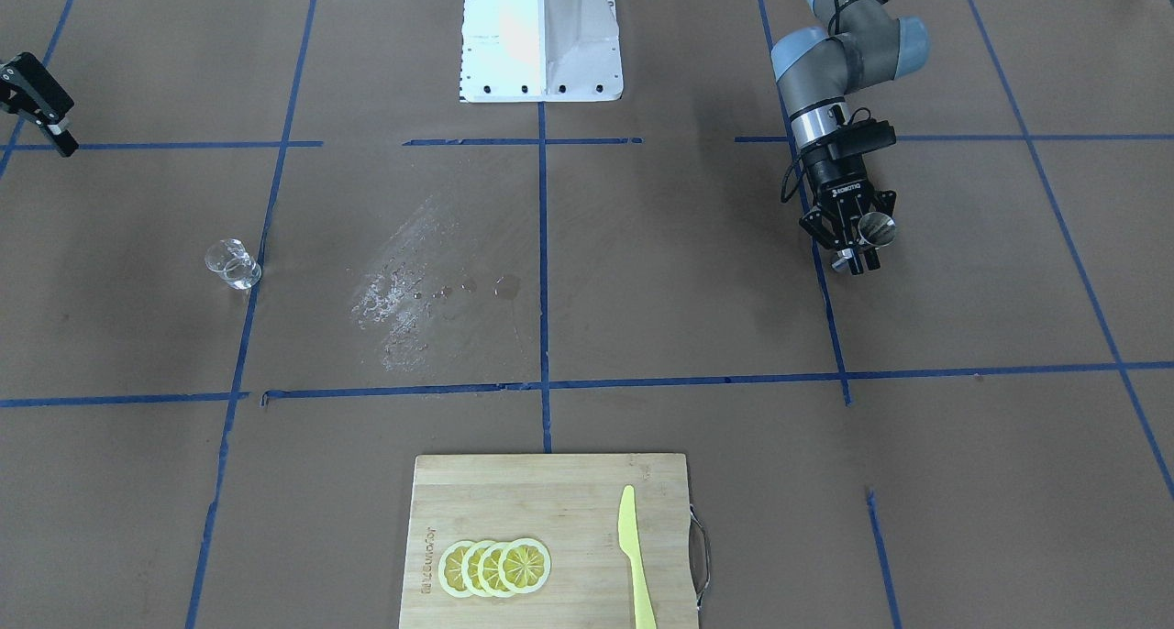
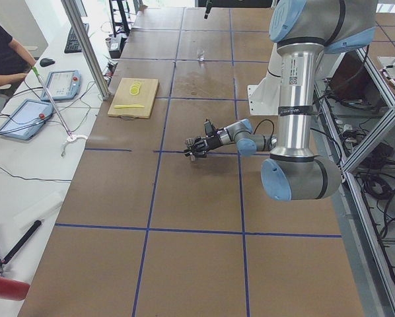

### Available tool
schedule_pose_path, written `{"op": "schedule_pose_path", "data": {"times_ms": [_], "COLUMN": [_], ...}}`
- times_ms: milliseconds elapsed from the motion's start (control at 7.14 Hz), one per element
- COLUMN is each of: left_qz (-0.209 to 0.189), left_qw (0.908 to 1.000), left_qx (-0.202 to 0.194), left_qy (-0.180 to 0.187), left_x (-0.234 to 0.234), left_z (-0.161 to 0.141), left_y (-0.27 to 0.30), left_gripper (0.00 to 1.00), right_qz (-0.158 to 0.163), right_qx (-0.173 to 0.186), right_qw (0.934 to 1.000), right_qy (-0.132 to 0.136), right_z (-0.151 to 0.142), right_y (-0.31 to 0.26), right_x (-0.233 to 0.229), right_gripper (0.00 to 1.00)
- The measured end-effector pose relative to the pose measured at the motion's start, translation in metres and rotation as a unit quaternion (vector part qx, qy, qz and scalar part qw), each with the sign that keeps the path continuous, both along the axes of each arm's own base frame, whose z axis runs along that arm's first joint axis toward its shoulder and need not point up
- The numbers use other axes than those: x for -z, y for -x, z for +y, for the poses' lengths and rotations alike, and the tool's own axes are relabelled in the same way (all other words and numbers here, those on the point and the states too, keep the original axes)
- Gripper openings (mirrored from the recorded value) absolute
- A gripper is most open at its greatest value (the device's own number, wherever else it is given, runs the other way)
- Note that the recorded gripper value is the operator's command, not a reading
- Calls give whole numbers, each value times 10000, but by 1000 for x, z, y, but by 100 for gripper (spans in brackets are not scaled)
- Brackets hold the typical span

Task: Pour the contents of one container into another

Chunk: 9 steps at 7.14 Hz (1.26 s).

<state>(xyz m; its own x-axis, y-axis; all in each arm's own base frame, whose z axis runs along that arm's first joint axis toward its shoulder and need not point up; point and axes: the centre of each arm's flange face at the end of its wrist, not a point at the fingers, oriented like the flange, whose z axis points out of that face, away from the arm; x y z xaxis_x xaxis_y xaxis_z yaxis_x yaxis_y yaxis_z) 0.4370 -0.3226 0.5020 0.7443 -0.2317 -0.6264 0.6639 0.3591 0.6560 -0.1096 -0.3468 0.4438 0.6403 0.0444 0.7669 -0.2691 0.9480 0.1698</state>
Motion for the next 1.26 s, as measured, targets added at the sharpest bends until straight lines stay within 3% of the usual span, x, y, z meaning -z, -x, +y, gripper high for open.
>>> {"op": "schedule_pose_path", "data": {"times_ms": [700,1260], "left_qz": [363,772], "left_qw": [9988,9915], "left_qx": [-164,-739], "left_qy": [-271,-746], "left_x": [71,101], "left_z": [-9,-8], "left_y": [15,29], "left_gripper": [0,0], "right_qz": [262,455], "right_qx": [-255,-773], "right_qw": [9978,9872], "right_qy": [-550,-1322], "right_z": [27,51], "right_y": [42,127], "right_x": [-4,17], "right_gripper": [100,100]}}
